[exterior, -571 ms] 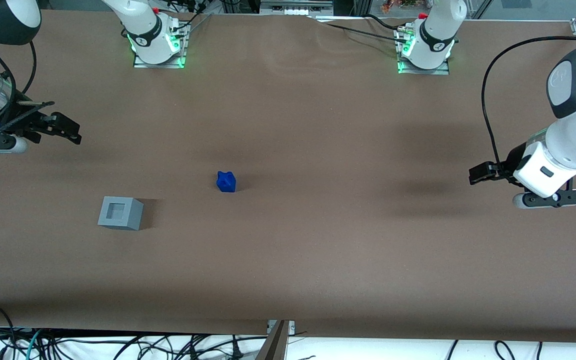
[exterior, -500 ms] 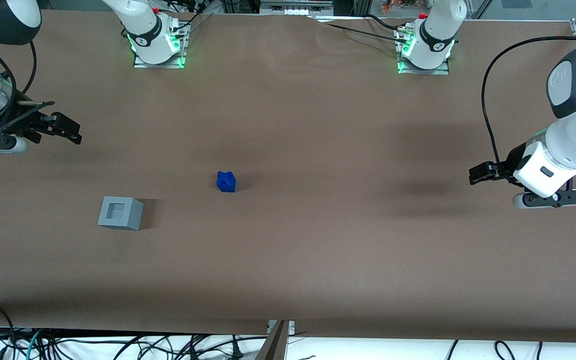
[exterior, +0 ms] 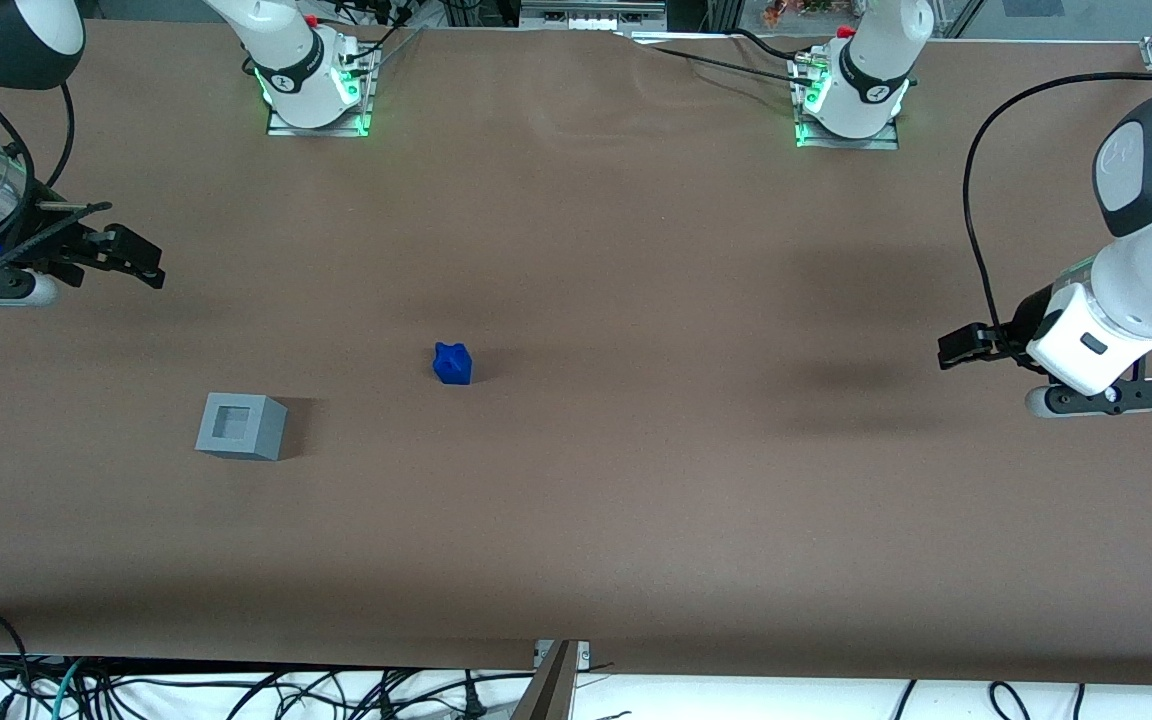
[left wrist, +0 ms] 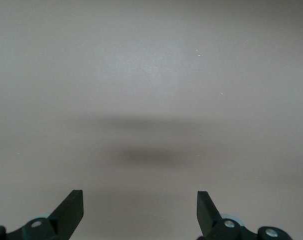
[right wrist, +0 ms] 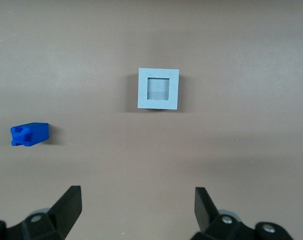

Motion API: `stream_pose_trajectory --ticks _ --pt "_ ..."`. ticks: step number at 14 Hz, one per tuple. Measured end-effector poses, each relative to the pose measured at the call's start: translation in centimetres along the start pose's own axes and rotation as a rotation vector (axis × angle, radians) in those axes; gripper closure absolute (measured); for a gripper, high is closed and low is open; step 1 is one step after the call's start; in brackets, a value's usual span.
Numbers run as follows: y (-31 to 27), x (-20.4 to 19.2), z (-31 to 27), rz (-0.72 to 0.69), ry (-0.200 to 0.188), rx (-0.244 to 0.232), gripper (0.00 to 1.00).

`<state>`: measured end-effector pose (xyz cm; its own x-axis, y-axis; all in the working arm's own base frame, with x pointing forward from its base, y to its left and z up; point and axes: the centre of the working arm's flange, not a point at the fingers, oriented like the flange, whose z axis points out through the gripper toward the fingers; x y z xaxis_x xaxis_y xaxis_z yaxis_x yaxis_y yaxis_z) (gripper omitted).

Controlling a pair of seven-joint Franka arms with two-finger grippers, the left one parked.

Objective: Insert blue part into gray base with right arm

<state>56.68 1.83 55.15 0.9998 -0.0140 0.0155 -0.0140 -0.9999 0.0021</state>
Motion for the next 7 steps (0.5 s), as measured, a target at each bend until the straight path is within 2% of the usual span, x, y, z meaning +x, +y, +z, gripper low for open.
stream_pose_trajectory --ticks 7 --pt "-0.08 0.15 0.43 -0.003 -0.008 0.000 0.00"
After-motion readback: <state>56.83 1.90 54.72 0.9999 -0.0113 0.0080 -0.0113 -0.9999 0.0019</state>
